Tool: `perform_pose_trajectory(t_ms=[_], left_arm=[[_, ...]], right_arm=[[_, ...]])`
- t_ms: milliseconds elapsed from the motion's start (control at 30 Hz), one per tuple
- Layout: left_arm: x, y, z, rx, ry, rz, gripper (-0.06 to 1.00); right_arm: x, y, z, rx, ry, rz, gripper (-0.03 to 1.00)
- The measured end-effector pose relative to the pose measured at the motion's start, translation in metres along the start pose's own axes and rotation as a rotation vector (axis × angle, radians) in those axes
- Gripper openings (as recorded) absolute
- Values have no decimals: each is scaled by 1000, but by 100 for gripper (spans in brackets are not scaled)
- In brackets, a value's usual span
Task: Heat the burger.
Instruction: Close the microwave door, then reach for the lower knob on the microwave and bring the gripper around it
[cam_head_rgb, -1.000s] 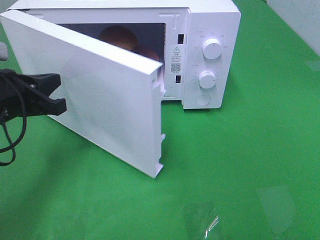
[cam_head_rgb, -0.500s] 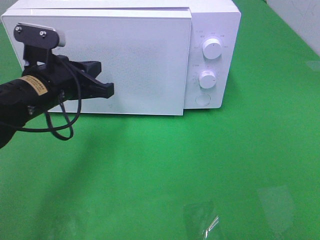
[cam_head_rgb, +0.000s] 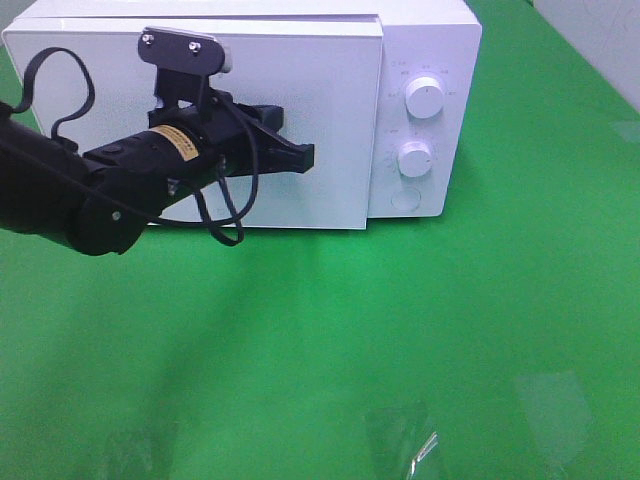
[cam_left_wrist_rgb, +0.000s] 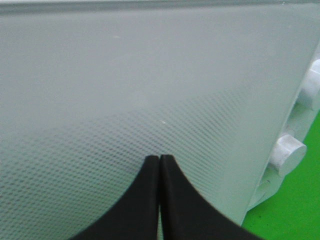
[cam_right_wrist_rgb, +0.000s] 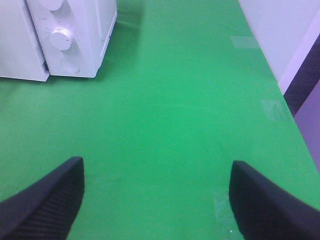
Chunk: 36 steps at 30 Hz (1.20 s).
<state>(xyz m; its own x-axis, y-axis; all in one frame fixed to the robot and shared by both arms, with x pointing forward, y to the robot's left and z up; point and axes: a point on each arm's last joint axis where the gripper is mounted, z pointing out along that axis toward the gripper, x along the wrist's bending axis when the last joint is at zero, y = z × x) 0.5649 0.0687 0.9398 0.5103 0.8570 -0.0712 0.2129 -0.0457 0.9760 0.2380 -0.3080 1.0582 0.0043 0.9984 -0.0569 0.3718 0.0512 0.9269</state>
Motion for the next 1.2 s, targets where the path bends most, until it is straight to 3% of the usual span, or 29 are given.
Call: perform_pose_trajectory(t_ms=[600,867,1033,1067,1100,1133,1167,1200], left_arm=[[-23,10,38,22,-57,36,0],[-24,17,13,39,-24,-5,0],[-36,15,-10,69,-52,-5,0],[-39,11,-21,90,-63,-2,7],[-41,8,-31,105,-72,3,25],[-41,8,-31,105,-72,3,25],[-43,6,-36,116,-78,6,34],[-43,6,-36,116,-78,6,34]], right_arm=[[0,0,0,0,0,0,76],[0,0,0,0,0,0,76],[0,0,0,0,0,0,76],[0,0,0,0,0,0,76],[0,0,0,0,0,0,76],[0,0,0,0,0,0,76],[0,0,0,0,0,0,76],[0,0,0,0,0,0,76]])
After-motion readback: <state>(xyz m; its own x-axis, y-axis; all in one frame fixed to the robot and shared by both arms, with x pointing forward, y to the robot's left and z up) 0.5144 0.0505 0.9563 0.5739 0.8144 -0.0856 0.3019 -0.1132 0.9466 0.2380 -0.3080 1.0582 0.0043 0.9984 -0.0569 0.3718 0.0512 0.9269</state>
